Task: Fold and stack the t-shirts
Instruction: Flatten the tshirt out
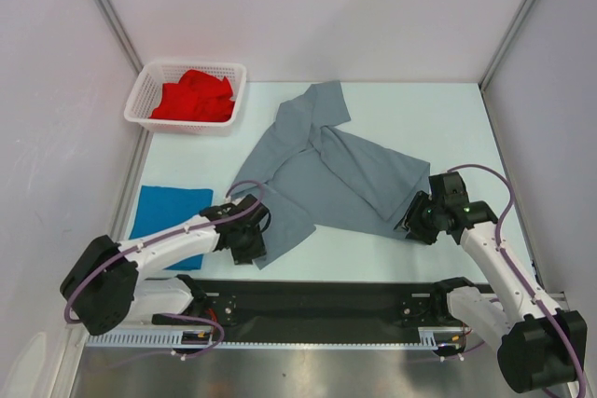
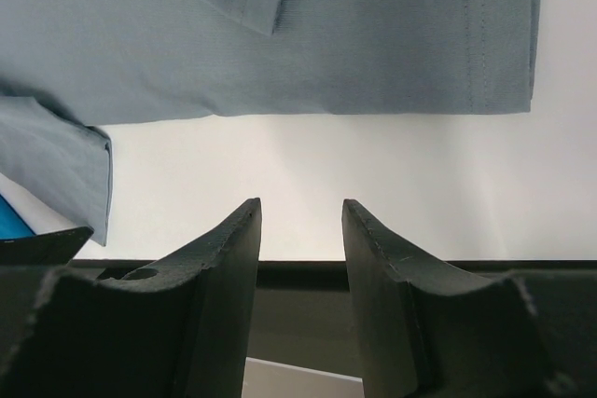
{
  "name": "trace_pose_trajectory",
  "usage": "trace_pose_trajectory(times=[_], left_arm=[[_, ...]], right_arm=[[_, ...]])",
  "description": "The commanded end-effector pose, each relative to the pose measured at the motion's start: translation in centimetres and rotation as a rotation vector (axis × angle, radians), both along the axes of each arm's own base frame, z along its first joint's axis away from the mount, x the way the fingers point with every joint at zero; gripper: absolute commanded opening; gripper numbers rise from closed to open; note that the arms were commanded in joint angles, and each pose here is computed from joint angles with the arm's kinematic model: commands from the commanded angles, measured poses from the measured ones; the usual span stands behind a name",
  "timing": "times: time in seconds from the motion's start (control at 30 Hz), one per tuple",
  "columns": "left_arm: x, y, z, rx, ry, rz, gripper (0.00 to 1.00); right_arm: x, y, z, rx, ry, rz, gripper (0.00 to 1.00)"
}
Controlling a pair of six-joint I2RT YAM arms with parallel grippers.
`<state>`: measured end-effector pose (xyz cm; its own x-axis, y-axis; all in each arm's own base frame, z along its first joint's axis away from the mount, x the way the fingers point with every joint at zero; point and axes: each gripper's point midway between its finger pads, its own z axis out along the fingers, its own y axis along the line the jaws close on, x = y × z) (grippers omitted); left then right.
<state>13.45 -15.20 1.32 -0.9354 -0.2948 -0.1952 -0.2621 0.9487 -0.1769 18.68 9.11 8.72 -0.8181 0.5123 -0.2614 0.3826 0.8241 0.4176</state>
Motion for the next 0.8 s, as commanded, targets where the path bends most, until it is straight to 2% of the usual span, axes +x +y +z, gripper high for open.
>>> trace_pose_trajectory(times=[0.0,0.23,0.4,0.47,0.5,0.53,0.6,0.77], left_arm=[[1.0,-0.5,0.3,0.007,-0.015,-0.015,0.45],[-0.3,-0.1,-0.8,-0.003,0.025,0.006,0.39],[-0.5,0.4,-1.8,0.006,0.023,-0.009,0.31],[-0.1,0.8,-2.1,0.012,0.016,0.0,0.19],[0.0,1.1,-2.1,0.024,0.011,-0.006,0.07],[0.6,1.1,-1.6,0.024,-0.005,-0.001,0.0],[1.1,1.6,-0.6,0.045,-0.037,-0.008,0.01],[4.0,2.9,5.1,0.063,-0.174,0.002,0.0]], right_arm=[[0.1,0.0,0.1,0.007,-0.008,-0.008,0.46],[0.2,-0.4,0.0,-0.014,0.02,-0.031,0.46],[0.2,-0.9,-0.2,-0.035,0.043,-0.06,0.48],[0.3,-0.9,-0.2,-0.031,0.046,-0.078,0.48],[0.1,-1.0,-0.5,-0.03,0.056,-0.084,0.48],[0.1,-0.9,-0.6,-0.022,0.062,-0.092,0.49],[0.1,-0.8,-0.8,-0.017,0.074,-0.103,0.49],[-0.2,-2.4,-1.8,-0.075,0.114,-0.168,0.49]])
